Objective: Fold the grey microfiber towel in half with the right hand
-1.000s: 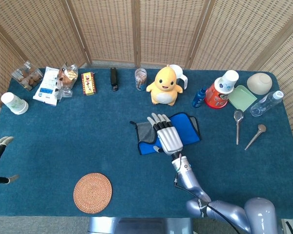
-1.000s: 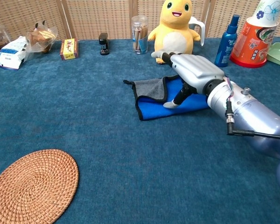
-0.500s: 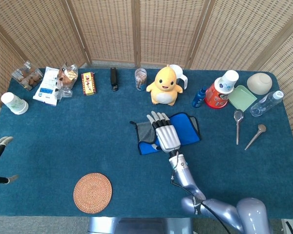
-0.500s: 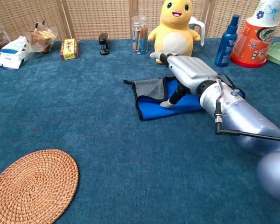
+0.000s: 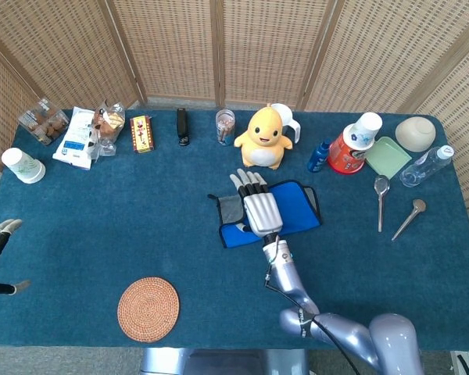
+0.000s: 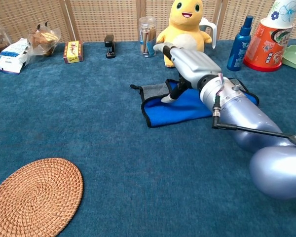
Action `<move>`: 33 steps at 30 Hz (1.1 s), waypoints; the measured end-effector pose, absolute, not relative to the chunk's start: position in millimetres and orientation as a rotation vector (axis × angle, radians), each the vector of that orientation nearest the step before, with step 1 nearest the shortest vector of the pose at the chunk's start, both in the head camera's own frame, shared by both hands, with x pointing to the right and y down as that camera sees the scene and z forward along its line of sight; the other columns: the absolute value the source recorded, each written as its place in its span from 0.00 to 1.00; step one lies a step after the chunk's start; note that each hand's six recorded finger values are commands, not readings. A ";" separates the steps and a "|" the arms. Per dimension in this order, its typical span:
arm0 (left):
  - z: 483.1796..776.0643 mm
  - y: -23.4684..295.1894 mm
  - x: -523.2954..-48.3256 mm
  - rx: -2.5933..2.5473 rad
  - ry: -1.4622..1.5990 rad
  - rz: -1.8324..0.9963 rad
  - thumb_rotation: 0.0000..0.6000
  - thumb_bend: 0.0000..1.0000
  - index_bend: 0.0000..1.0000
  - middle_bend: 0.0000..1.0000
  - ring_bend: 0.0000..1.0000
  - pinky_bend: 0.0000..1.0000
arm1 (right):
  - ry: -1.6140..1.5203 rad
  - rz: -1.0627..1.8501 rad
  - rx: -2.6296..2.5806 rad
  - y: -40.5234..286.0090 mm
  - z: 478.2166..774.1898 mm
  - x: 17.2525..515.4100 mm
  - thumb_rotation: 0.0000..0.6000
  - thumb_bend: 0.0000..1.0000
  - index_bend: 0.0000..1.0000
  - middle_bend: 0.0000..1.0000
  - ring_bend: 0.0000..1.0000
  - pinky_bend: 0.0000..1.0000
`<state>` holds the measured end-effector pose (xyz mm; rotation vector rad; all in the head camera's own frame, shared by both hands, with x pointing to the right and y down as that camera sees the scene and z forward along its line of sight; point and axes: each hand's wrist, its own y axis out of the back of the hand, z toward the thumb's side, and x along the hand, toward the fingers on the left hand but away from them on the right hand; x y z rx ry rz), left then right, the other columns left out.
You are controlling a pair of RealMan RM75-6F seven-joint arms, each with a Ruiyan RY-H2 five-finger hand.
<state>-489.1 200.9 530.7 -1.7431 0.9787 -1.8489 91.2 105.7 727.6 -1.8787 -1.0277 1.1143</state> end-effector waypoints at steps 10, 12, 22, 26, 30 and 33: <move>530.5 200.6 -489.8 -1.741 0.980 -1.850 1.00 0.10 0.00 0.00 0.00 0.00 | -1.034 1.093 -1.880 102.6 725.6 70.6 1.00 0.00 0.00 0.00 0.00 0.13; 530.5 200.6 -489.8 -1.742 0.981 -1.850 1.00 0.10 0.00 0.00 0.00 0.00 | -1.036 1.093 -1.873 100.2 725.1 68.2 1.00 0.00 0.00 0.00 0.00 0.13; 530.1 200.2 -490.4 -1.744 0.983 -1.847 1.00 0.10 0.00 0.00 0.00 0.00 | -1.055 1.122 -1.845 94.3 729.8 63.3 1.00 0.00 0.00 0.00 0.00 0.13; 530.6 200.3 -490.8 -1.745 0.980 -1.851 1.00 0.10 0.00 0.00 0.00 0.00 | -1.062 1.123 -1.836 93.5 730.2 59.8 1.00 0.00 0.00 0.00 0.00 0.13; 530.6 200.2 -490.9 -1.745 0.981 -1.851 1.00 0.10 0.00 0.00 0.00 0.00 | -1.065 1.122 -1.834 93.6 729.6 54.3 1.00 0.00 0.00 0.00 0.00 0.13; 530.5 200.2 -491.2 -1.745 0.981 -1.851 1.00 0.10 0.00 0.00 0.00 0.00 | -1.065 1.116 -1.836 94.2 728.6 53.1 1.00 0.00 0.00 0.00 0.00 0.13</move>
